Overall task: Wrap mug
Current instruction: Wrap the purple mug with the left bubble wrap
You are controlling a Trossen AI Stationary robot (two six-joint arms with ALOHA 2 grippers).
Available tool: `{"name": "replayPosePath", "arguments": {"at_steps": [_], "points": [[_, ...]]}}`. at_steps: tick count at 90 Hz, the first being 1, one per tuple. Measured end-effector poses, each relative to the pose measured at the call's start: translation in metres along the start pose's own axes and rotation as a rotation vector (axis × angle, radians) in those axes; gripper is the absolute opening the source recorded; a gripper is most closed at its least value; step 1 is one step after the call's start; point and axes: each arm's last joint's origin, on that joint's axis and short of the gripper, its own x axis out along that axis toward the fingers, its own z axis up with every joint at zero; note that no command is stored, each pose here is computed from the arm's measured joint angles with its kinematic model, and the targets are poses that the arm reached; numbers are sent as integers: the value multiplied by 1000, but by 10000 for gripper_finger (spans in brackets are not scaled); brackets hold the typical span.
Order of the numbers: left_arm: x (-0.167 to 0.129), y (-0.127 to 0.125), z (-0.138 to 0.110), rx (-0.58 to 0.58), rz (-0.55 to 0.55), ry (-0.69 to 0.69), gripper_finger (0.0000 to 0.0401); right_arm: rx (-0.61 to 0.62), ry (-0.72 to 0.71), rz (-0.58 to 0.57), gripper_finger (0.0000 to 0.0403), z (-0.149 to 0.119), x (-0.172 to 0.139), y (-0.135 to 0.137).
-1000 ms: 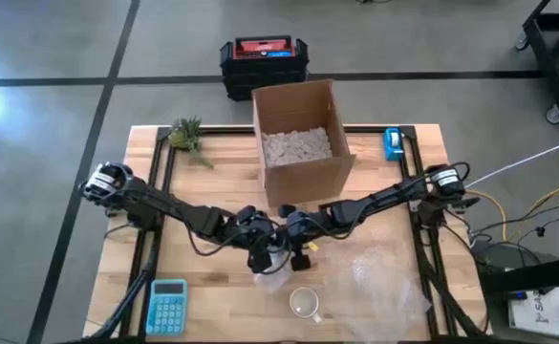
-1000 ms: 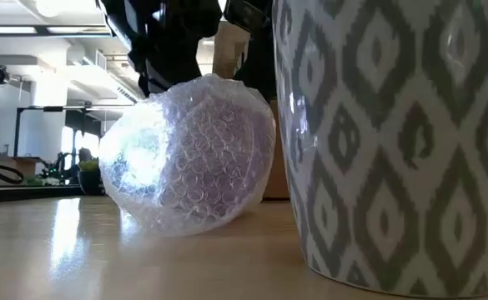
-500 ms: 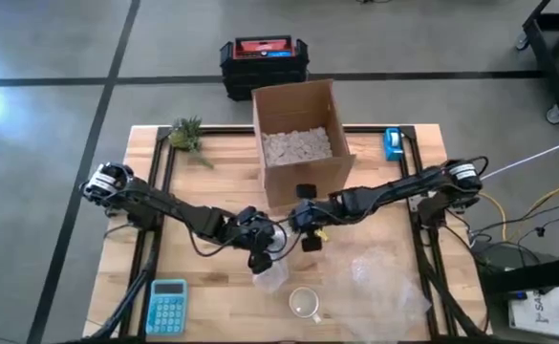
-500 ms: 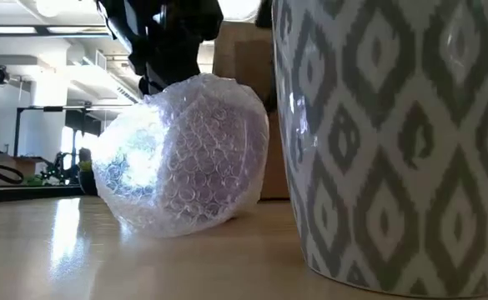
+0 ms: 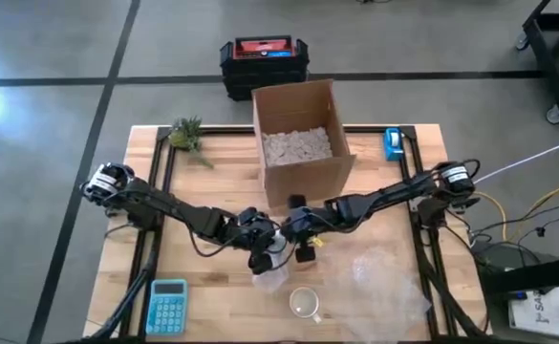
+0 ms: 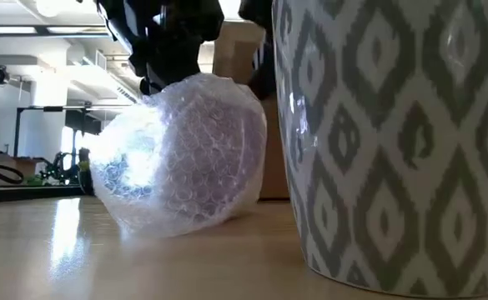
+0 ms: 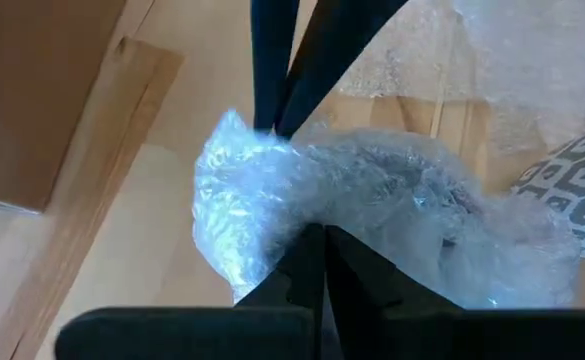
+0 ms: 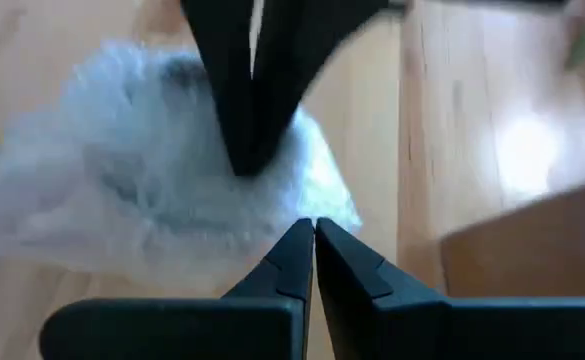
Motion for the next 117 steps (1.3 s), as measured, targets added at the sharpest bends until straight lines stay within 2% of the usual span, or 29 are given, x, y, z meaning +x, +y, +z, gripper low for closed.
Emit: {"name": "replayPosePath", "arguments": {"at_steps": [14, 33, 54, 72, 80, 87, 103, 117], "points": [[0, 0, 0, -1, -4, -3, 0, 5, -30, 65, 2, 2, 1, 4], [0, -1, 1, -3, -8, -9, 0, -6, -50, 80, 2, 0, 13, 12], [-1, 0, 2, 5, -11, -15, 0, 0, -9, 85, 2, -8, 31, 16], [-30, -1, 11, 24, -35, -27, 0, 2, -16, 80, 2, -7, 28, 16], [-54, -7, 21, 15, -101, -84, 0, 2, -16, 80, 2, -7, 27, 15], [-63, -9, 23, 15, -175, -75, 0, 2, -16, 80, 2, -7, 27, 15], [-49, -15, 18, 20, -241, -4, 0, 2, -18, 80, 2, -7, 27, 15], [-22, -15, 11, 25, -176, 43, 0, 2, -18, 79, 2, -7, 27, 15]]}}
